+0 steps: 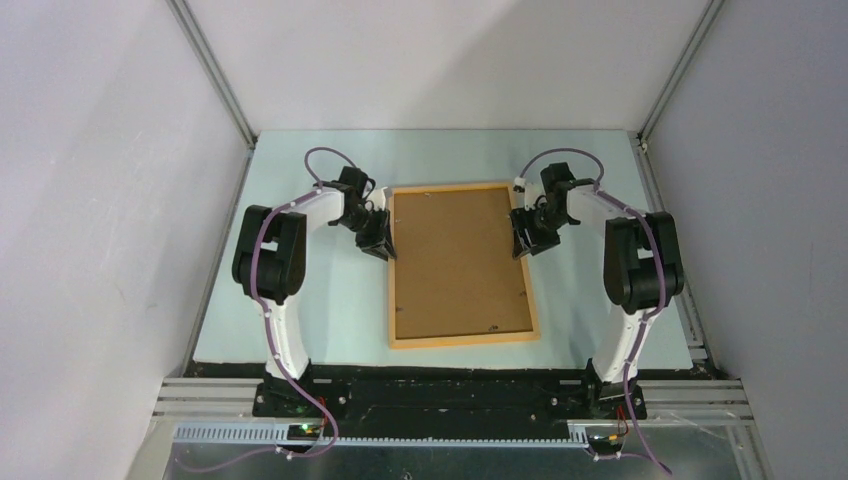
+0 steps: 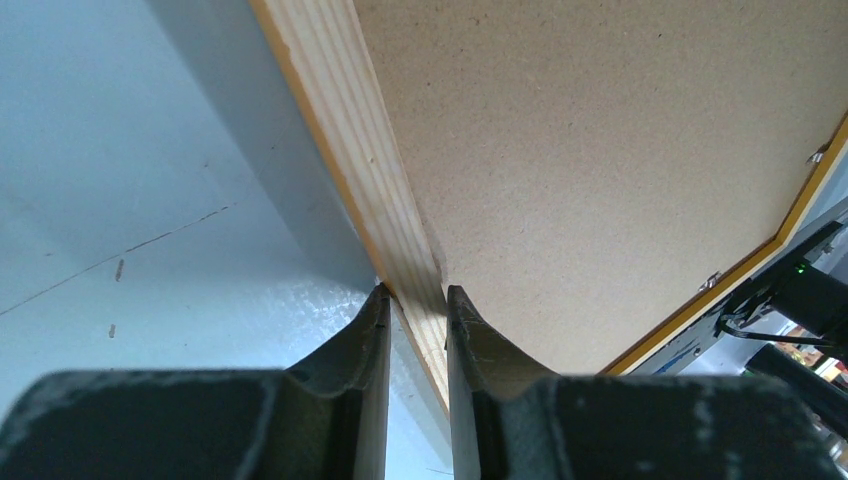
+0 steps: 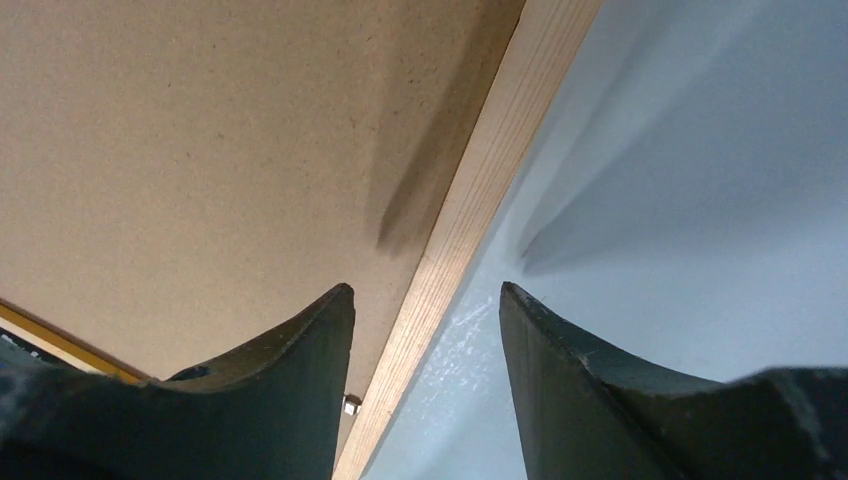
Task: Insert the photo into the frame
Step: Install the photo frame at the center of the board, then adjust the photo frame at the center of the board.
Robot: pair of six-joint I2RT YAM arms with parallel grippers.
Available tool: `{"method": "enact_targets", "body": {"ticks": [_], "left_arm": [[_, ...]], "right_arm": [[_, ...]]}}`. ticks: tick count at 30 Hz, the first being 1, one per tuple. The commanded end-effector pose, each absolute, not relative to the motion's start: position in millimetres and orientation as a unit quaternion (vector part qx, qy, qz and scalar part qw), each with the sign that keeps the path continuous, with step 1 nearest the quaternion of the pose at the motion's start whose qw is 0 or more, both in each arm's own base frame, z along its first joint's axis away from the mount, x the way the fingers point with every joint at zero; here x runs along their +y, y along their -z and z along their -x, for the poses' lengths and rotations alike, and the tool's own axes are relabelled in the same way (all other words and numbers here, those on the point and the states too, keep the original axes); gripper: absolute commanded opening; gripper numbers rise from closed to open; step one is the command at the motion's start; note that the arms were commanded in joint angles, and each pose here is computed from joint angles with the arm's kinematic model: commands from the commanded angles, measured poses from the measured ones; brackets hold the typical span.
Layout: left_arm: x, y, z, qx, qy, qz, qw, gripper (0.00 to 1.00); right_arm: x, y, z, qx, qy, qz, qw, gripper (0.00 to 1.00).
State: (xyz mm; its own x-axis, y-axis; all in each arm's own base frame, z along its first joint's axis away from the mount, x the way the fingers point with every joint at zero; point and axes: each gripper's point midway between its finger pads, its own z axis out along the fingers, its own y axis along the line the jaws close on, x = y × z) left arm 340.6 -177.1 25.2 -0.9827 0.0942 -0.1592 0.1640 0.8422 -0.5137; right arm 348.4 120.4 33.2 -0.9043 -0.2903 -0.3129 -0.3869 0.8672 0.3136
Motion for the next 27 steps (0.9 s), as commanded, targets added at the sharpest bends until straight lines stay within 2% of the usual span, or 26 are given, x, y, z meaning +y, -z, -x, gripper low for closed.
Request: {"method": "enact_targets", "body": {"ticks": [1,5,12,16,18,20,21,22,24,27], "left_arm": [[-189,-56,-340,0.941,0.319,-0.083,0.083,0.0],[-190,-57,-339,0.938,0.324,-0.087,0.083,0.02],[-194,-61,-335,0.932,0.34,-0.095,0.081,0.09],[-196,-64,-335,0.929,0.346,-0.101,0.084,0.17],[-195,-65,-335,0.929,0.345,-0.103,0.086,0.31],[-194,-66,-336,0.93,0.342,-0.103,0.089,0.53],[-193,-66,-336,0.931,0.34,-0.102,0.09,0.59],[-192,-66,-338,0.931,0.339,-0.101,0.093,0.69],[-189,-69,-341,0.931,0.338,-0.099,0.099,0.82],[-178,-73,-351,0.934,0.327,-0.092,0.113,0.93]], "right_arm": [[126,-38,-368,0.955,-0.176,0.183,0.151,0.58],[128,-32,-371,0.956,-0.169,0.188,0.147,0.52],[125,-28,-380,0.958,-0.153,0.195,0.145,0.31],[124,-28,-388,0.958,-0.144,0.203,0.144,0.19],[122,-30,-393,0.957,-0.138,0.21,0.145,0.12],[119,-30,-399,0.956,-0.131,0.218,0.146,0.06],[118,-33,-403,0.954,-0.127,0.228,0.148,0.04],[117,-33,-408,0.953,-0.124,0.232,0.149,0.01],[114,-33,-414,0.95,-0.119,0.248,0.148,0.0],[105,-30,-421,0.943,-0.104,0.284,0.14,0.0]]}}
